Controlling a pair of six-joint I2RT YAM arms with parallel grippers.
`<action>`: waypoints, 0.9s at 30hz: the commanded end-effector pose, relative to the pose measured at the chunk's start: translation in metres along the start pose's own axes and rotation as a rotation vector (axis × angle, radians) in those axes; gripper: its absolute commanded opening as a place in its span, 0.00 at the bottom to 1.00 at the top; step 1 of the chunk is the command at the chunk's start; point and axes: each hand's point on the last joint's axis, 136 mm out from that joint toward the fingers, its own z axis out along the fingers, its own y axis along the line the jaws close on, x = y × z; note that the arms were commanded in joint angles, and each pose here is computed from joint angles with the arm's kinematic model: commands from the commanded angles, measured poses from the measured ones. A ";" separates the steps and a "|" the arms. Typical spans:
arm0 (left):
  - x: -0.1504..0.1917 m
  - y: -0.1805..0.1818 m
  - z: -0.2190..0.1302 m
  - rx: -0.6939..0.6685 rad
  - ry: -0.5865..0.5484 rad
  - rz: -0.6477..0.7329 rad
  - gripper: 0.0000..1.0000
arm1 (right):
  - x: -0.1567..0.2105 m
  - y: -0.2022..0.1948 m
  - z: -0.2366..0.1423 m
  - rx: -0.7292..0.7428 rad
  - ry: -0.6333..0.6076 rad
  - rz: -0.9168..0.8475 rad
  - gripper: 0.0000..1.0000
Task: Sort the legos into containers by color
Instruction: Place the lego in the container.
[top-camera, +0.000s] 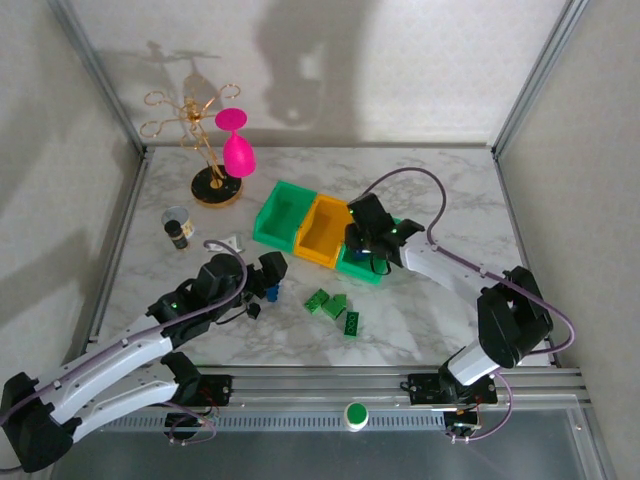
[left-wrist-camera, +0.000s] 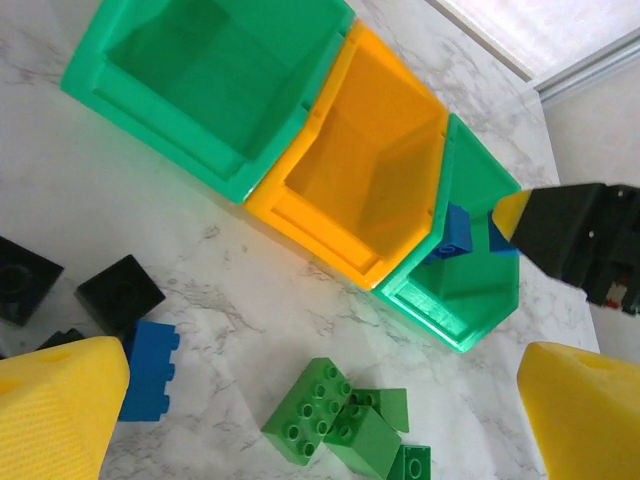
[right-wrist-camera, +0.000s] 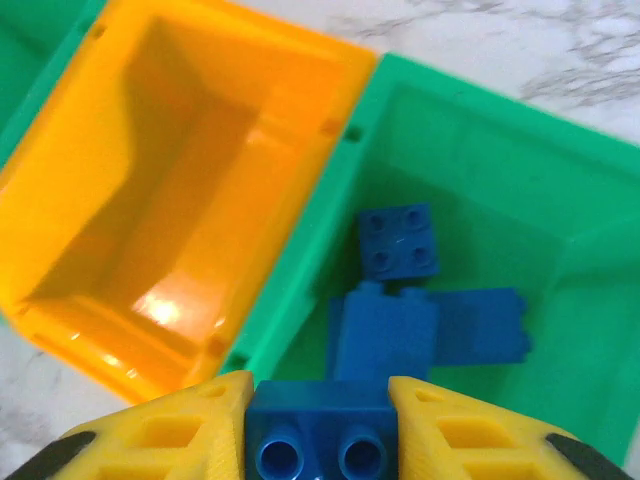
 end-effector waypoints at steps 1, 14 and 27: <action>-0.008 -0.032 0.000 0.096 -0.002 0.007 1.00 | -0.002 -0.009 0.013 0.023 0.018 0.000 0.37; 0.001 -0.036 0.016 0.082 0.037 0.039 1.00 | -0.010 -0.024 0.042 0.048 0.054 0.021 0.41; -0.003 -0.036 0.016 0.070 0.026 0.052 1.00 | -0.037 -0.023 0.009 0.027 -0.019 0.034 0.55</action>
